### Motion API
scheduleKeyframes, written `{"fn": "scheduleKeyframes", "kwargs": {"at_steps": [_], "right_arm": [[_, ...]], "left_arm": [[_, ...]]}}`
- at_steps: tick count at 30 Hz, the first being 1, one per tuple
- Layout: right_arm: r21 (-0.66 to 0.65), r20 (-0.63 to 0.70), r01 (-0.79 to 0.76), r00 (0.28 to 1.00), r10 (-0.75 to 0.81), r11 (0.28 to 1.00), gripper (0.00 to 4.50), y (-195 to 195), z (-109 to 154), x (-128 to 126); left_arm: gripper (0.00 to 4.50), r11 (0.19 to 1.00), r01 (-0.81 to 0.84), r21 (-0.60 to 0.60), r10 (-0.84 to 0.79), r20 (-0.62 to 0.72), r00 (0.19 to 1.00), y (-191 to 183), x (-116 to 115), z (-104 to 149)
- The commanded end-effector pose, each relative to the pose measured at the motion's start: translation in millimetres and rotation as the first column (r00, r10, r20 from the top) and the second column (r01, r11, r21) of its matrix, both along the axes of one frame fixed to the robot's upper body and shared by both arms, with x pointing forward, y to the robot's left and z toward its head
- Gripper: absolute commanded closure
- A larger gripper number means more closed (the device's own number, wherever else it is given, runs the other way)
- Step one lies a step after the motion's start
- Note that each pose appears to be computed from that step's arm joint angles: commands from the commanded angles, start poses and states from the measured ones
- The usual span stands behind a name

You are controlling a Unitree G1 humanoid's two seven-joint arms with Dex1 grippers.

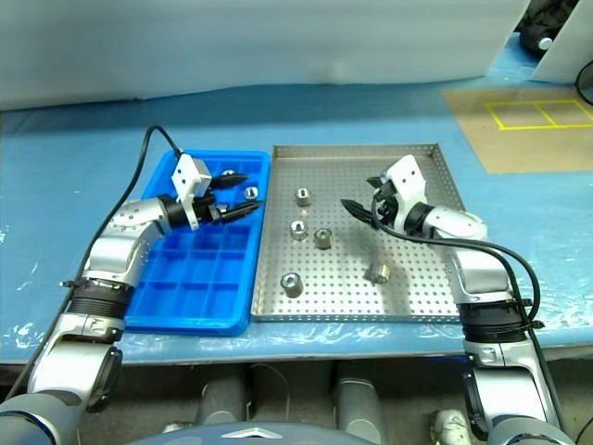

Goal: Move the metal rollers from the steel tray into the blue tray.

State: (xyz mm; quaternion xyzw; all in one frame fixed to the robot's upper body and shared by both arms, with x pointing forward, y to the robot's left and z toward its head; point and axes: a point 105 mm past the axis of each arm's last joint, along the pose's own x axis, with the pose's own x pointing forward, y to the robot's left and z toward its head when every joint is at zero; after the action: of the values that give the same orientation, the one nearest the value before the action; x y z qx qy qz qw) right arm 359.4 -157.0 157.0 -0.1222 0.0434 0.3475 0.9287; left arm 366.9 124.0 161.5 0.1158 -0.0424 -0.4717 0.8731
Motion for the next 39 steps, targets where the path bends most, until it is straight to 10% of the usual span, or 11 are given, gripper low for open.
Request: {"fn": "scheduleKeyframes", "kwargs": {"at_steps": [1, 22, 39], "right_arm": [[-0.002, 0.051, -0.018, 0.999, 0.018, 1.0, 0.57, 4.4, 12.7, 0.7], [-0.012, 0.055, -0.022, 0.998, 0.022, 1.0, 0.57, 3.5, 14.3, 0.7], [-0.081, -0.063, -0.428, 0.904, 0.424, 0.9, 0.57, 30.0, 29.3, -63.6]], "left_arm": [[0.84, 1.0, 0.004, -0.009, -0.004, 0.06, 0.998, 0.3, -0.2, 17.6], [0.84, 0.998, 0.059, -0.006, -0.059, 0.063, 0.996, -14.8, 0.5, 22.7], [0.84, 0.835, 0.444, 0.325, -0.446, -0.072, 0.892, -77.1, 12.4, -5.8]]}}
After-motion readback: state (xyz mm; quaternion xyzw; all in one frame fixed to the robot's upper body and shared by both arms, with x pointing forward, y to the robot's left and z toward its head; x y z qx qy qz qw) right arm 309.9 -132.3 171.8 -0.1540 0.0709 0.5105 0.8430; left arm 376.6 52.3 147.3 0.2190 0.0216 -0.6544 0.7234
